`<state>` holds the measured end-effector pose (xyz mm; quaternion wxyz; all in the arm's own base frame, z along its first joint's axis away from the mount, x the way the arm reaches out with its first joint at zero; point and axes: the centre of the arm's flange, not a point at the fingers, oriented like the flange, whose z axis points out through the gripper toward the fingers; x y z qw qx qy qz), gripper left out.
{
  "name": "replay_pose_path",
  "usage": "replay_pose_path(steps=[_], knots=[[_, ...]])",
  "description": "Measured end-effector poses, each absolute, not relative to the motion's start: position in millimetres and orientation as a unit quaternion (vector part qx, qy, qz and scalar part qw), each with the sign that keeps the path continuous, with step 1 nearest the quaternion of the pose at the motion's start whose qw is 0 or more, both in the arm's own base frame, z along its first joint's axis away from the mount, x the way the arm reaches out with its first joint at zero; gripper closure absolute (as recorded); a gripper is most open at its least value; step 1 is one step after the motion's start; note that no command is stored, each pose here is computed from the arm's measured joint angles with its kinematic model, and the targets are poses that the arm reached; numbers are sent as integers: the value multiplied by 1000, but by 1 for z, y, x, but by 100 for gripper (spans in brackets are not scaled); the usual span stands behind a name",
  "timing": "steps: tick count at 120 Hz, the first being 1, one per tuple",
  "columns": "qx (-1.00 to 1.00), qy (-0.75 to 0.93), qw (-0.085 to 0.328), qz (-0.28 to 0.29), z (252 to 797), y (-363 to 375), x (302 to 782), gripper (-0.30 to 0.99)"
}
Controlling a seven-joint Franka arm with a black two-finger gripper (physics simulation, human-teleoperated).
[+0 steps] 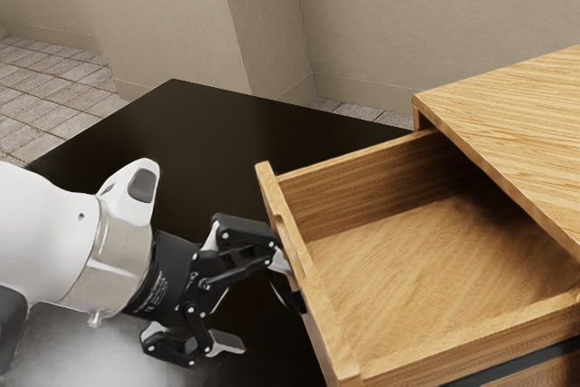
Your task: Pull the drawer handle with one arm to open the drawer
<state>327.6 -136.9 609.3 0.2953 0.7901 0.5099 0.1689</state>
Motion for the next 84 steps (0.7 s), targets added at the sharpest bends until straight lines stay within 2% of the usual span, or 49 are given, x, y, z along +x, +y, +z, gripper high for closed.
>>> replay_pose_path(steps=[56,76,84], knots=[[778,508,322,181,610,-117,281,0],[771,508,332,195,646,-107,270,0],[774,513,318,190,685,-105,290,0]])
